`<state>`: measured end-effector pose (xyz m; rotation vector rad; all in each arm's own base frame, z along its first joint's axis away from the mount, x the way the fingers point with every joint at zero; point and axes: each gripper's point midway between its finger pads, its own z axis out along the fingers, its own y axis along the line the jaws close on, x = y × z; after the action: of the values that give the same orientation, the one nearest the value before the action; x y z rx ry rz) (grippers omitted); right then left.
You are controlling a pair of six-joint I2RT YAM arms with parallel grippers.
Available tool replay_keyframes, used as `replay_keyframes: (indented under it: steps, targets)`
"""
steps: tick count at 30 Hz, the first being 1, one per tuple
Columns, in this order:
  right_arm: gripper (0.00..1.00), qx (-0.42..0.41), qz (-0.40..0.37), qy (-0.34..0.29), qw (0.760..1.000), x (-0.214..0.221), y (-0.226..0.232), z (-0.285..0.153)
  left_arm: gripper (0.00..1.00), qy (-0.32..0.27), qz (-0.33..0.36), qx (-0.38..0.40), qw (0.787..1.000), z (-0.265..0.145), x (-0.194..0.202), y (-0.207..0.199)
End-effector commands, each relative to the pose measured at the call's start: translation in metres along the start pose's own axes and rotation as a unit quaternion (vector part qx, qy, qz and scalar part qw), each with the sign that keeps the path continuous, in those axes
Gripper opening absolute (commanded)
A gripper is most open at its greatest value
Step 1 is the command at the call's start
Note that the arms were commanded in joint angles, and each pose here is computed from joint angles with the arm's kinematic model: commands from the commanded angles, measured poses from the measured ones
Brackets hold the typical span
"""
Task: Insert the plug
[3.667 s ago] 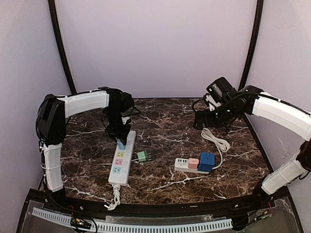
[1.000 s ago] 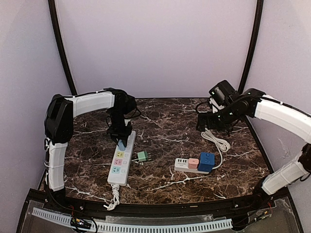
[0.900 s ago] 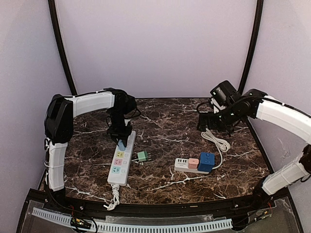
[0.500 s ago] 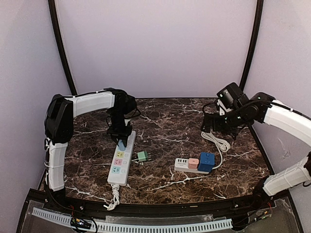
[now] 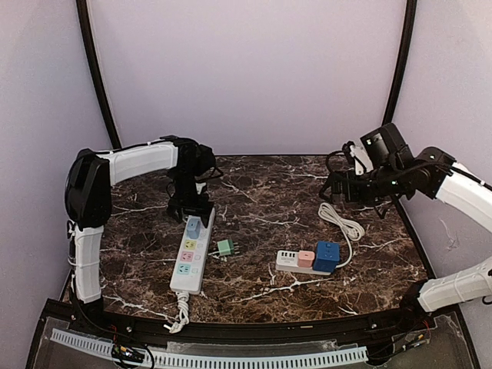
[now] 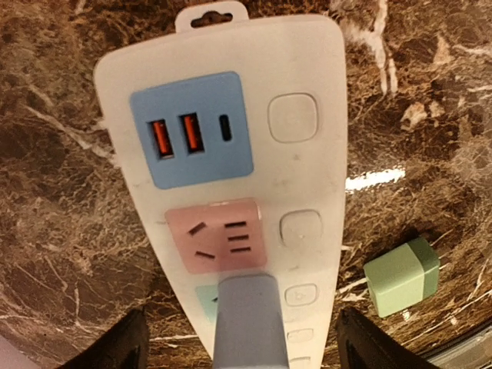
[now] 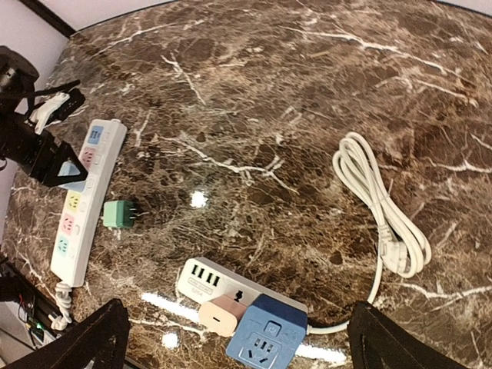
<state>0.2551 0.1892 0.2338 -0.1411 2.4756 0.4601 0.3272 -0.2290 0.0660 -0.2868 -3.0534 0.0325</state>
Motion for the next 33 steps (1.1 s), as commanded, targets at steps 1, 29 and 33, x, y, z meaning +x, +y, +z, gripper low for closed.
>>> replay_keyframes:
  steps: [1,29,33]
  targets:
    - [0.99,-0.080,-0.062,-0.045,0.994,-0.021,0.030,-0.013,0.93,-0.077,0.010,0.014,0.997,-0.069,0.003,0.002]
    - [0.99,-0.271,-0.571,-0.035,0.774,0.069,0.124,0.103,0.99,-0.170,-0.009,0.061,0.984,-0.130,0.110,0.043]
    - [0.99,-0.299,-0.591,-0.018,0.748,0.086,0.128,0.120,0.99,-0.168,-0.007,0.074,0.983,-0.129,0.115,0.040]
